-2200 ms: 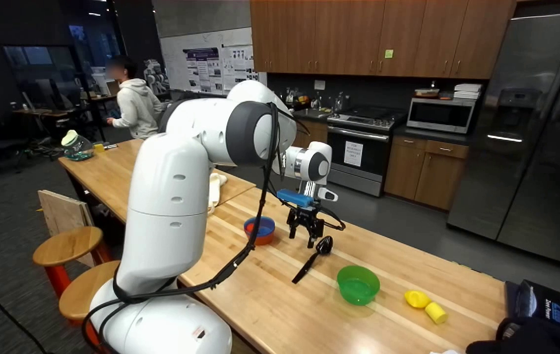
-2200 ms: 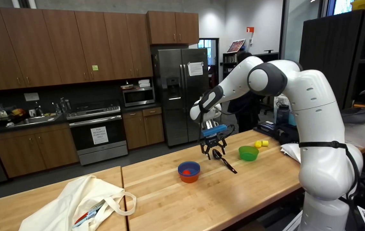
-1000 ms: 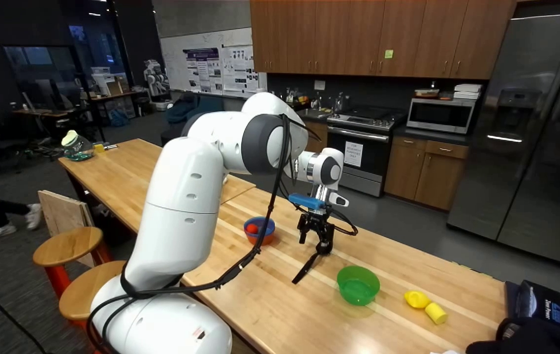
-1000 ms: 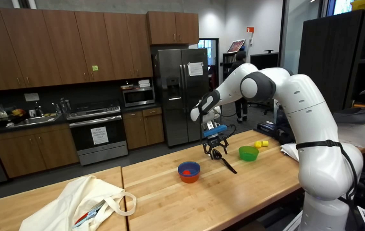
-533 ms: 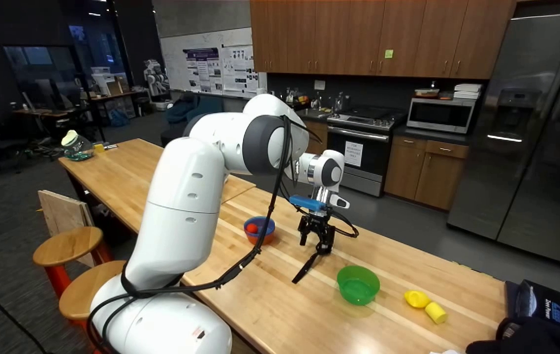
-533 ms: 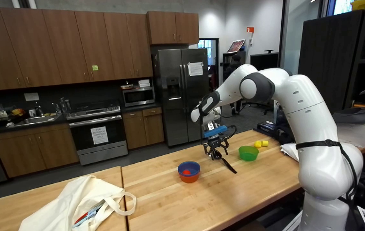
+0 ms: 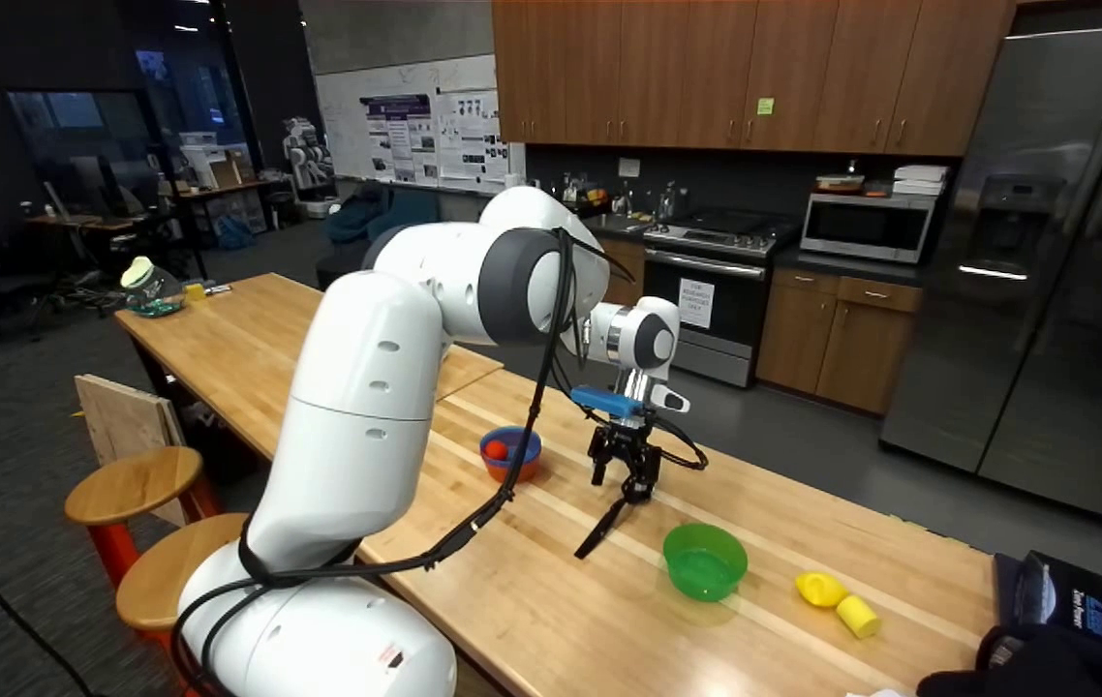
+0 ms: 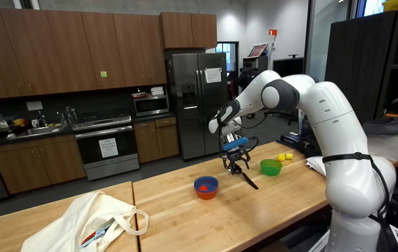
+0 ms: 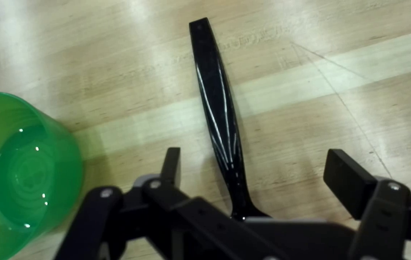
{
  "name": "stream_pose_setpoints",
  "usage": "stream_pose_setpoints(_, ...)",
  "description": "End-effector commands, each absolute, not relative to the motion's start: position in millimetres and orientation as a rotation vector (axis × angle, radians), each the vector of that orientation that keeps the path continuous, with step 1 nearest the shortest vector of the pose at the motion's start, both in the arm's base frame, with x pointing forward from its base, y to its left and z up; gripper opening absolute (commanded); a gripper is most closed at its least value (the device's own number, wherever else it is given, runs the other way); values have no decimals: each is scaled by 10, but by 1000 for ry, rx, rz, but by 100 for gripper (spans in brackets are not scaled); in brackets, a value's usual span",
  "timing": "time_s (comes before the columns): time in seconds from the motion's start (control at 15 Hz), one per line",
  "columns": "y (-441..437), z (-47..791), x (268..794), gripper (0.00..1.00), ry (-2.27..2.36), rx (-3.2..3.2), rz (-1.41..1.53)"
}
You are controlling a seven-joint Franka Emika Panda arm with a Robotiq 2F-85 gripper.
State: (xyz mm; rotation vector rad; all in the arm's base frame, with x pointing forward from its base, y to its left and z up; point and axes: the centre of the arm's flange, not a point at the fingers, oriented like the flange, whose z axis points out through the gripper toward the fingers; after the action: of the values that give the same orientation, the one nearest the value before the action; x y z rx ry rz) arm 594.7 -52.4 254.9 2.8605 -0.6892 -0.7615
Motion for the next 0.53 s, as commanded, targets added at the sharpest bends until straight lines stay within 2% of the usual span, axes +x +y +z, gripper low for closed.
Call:
stream_pose_setpoints(0.0, -577, 2599, 5901, 100, -697, 2845, -751)
stream_pose_setpoints(0.27, -559, 2658, 5777, 100, -705, 2879, -681)
stream_pose_setpoints(0.33, -542, 2546, 5943, 100, -695, 2869, -734)
stream_pose_setpoints(0.47, -543, 2551, 5930, 100, -697, 2875, -718)
